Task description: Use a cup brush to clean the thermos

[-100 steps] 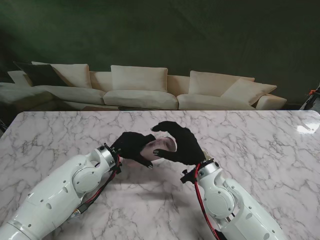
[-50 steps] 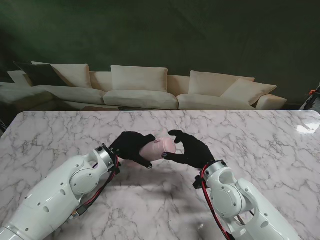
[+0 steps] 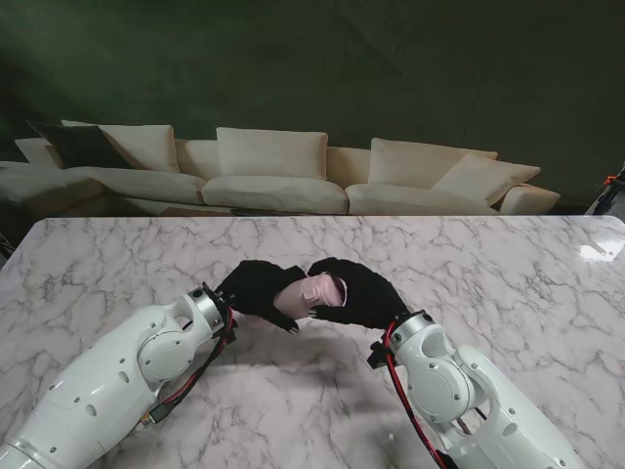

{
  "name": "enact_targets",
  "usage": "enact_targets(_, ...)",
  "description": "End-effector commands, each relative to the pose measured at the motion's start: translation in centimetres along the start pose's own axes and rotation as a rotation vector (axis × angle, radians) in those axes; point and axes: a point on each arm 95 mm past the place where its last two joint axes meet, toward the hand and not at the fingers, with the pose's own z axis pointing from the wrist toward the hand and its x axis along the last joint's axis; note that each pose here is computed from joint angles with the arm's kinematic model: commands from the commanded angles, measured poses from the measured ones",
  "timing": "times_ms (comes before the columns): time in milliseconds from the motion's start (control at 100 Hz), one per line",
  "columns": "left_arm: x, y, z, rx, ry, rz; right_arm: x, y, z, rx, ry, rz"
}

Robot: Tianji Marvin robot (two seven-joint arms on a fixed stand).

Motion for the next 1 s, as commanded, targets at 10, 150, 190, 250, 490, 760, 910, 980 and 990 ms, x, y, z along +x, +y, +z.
enact_targets(10,-0.1,-0.5,0.3,0.000,-0.006,0.005,0.2,-0.8,-0.2,0.018,0.020,0.011)
enact_targets(150,-0.1,-0.5,0.4,-0.002,-0.007,0.006,0.2,-1.1,-0.3,0.027,0.070,-0.010)
enact_targets(190,-0.1,-0.6,0.4,-0.001,-0.008,0.007,0.2,-1.1,-0.3,0.022,0.087,-0.004)
enact_targets(250,-0.2,-0.6,0.5,0.000,-0.009,0.006,0.3,-1.3,-0.3,0.020,0.103,0.025)
enact_targets(490,-0.2,-0.5,0.5,0.003,-0.011,0.007,0.5,-1.3,-0.3,-0.088,0.168,0.137)
enact_targets(760,-0.2,-0.8,0.3,0.019,-0.006,0.013,-0.1,0.5,-0.9,-0.276,0.131,0.075)
enact_targets(910,0.0,-0.8,0.2,0.027,0.001,0.013,-0.8,1.4,-1.5,-0.256,-0.103,-0.026)
enact_targets(980,0.1,-0.8,0.2,0.027,0.003,0.012,-0.9,1.3,-1.6,-0.219,-0.145,-0.003)
enact_targets(990,0.1,-0.8,0.2,0.027,0.003,0.012,-0.9,1.3,-1.6,-0.220,-0.148,0.001)
